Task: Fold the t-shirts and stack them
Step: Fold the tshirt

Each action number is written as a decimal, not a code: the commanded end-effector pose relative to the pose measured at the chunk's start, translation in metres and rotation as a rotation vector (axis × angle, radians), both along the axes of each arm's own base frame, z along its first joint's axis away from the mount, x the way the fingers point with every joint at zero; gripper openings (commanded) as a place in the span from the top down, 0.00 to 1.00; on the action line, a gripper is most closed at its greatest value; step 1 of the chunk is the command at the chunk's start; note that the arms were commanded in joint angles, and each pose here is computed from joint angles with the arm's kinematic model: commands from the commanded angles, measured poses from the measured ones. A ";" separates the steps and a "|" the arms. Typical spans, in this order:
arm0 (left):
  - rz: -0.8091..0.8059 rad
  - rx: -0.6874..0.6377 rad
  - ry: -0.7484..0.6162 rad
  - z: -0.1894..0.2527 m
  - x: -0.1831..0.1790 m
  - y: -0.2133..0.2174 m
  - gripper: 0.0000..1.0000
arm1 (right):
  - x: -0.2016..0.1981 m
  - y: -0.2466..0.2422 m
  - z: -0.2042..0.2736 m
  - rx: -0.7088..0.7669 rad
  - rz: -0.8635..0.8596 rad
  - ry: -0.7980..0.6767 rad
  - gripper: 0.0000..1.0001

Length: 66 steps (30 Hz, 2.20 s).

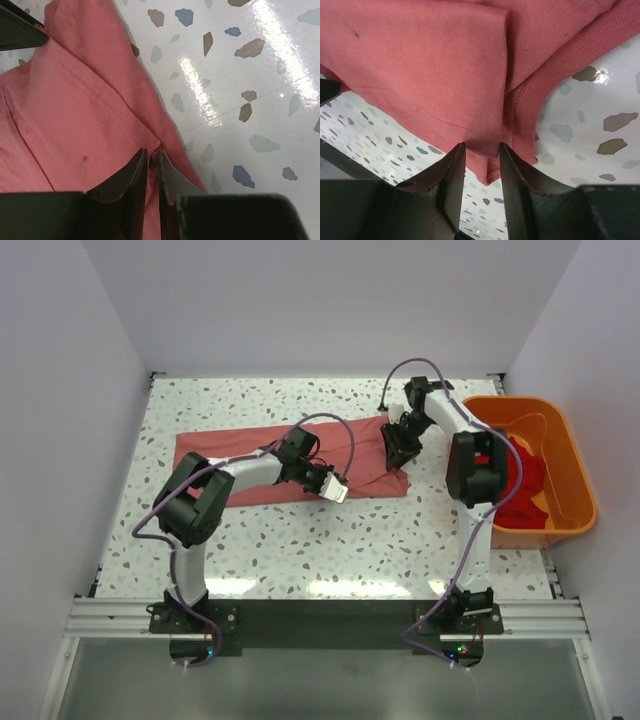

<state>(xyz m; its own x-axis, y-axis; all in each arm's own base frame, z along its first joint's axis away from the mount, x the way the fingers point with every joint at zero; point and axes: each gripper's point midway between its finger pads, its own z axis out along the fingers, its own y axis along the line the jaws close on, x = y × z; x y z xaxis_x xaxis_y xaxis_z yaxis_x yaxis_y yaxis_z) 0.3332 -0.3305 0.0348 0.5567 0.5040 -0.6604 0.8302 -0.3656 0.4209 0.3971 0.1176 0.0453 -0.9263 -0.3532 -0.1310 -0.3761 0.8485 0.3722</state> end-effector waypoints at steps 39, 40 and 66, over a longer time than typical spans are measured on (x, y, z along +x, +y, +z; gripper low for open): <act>-0.067 -0.043 -0.003 0.035 0.013 -0.006 1.00 | 0.019 0.007 0.011 0.039 0.004 -0.015 0.76; -0.068 -0.038 -0.002 0.033 0.012 -0.004 1.00 | 0.019 0.007 0.011 0.040 0.004 -0.013 0.78; 0.080 -0.103 -0.074 0.058 0.103 0.025 1.00 | 0.050 0.031 0.036 0.161 -0.003 -0.093 1.00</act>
<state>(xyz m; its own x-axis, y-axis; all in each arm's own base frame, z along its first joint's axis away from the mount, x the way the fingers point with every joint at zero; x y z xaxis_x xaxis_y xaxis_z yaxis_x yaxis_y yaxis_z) 0.4328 -0.2960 0.0854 0.5307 0.5239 -0.6662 0.8421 -0.2372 0.4843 0.4403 0.1397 0.0662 -0.9107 -0.3413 -0.2325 -0.4112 0.8026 0.4323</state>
